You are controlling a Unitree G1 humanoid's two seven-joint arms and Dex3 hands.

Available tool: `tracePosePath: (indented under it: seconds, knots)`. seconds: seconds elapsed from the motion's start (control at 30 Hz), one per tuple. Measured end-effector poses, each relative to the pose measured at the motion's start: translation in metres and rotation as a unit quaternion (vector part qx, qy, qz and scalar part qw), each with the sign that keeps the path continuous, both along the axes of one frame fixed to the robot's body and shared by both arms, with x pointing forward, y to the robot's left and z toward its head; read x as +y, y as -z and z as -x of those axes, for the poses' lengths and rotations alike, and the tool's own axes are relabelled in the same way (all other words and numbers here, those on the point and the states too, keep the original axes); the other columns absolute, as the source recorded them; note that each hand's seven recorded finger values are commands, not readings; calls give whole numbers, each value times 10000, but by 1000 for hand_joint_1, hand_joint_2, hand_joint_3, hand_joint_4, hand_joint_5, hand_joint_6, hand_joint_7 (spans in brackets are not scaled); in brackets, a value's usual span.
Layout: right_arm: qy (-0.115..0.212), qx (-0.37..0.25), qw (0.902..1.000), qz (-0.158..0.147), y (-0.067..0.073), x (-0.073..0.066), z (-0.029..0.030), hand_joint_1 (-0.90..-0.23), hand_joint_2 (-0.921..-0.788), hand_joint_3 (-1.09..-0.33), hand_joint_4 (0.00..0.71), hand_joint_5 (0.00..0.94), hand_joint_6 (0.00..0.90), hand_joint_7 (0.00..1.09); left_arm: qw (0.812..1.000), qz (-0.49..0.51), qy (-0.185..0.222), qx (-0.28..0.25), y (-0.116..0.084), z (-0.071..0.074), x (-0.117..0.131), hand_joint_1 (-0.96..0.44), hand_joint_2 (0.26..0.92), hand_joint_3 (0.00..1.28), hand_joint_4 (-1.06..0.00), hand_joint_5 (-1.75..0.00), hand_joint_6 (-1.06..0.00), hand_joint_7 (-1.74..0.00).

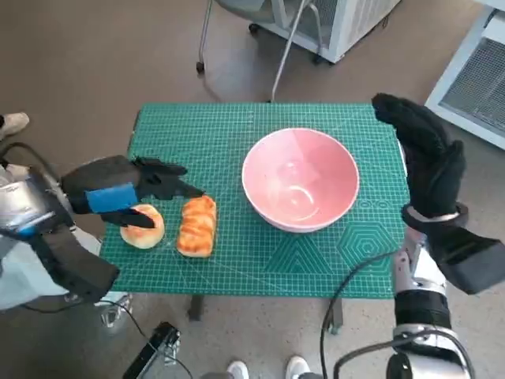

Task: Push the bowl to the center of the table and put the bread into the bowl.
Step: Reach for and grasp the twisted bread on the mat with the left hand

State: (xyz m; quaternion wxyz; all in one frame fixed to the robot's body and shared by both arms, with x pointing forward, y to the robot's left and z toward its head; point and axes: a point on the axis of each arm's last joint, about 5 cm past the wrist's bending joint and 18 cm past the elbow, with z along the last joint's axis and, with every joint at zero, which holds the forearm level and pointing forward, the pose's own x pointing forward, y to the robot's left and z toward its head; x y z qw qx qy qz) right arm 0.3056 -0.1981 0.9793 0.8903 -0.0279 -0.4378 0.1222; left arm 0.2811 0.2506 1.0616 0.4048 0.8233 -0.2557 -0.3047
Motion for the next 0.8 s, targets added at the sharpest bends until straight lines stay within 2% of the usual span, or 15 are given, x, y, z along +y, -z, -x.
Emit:
tracePosePath:
  seconds: [0.13,0.33,0.43,0.8]
  knots:
    - [-12,25,10000,-7,-1,8,6,-635,-921,-755,332,16,23,753,9994,-318,101,25,-10,-64,-23,-72,904,21,-270,0,-397,-42]
    - [-18,74,10000,-16,11,9,15,-636,-921,-755,332,15,20,758,9990,-436,114,-2,-31,-146,-26,-69,918,23,-259,0,-398,-38]
    - [-13,95,10000,-20,21,5,20,-637,-921,-753,332,15,20,759,9987,-493,87,25,-29,-178,-26,-20,920,77,-256,0,-398,-35]
    - [33,114,9999,-53,43,-12,33,-635,-921,-745,333,14,26,753,9981,-515,194,260,134,-281,-59,67,921,150,-275,-9,-423,-40]
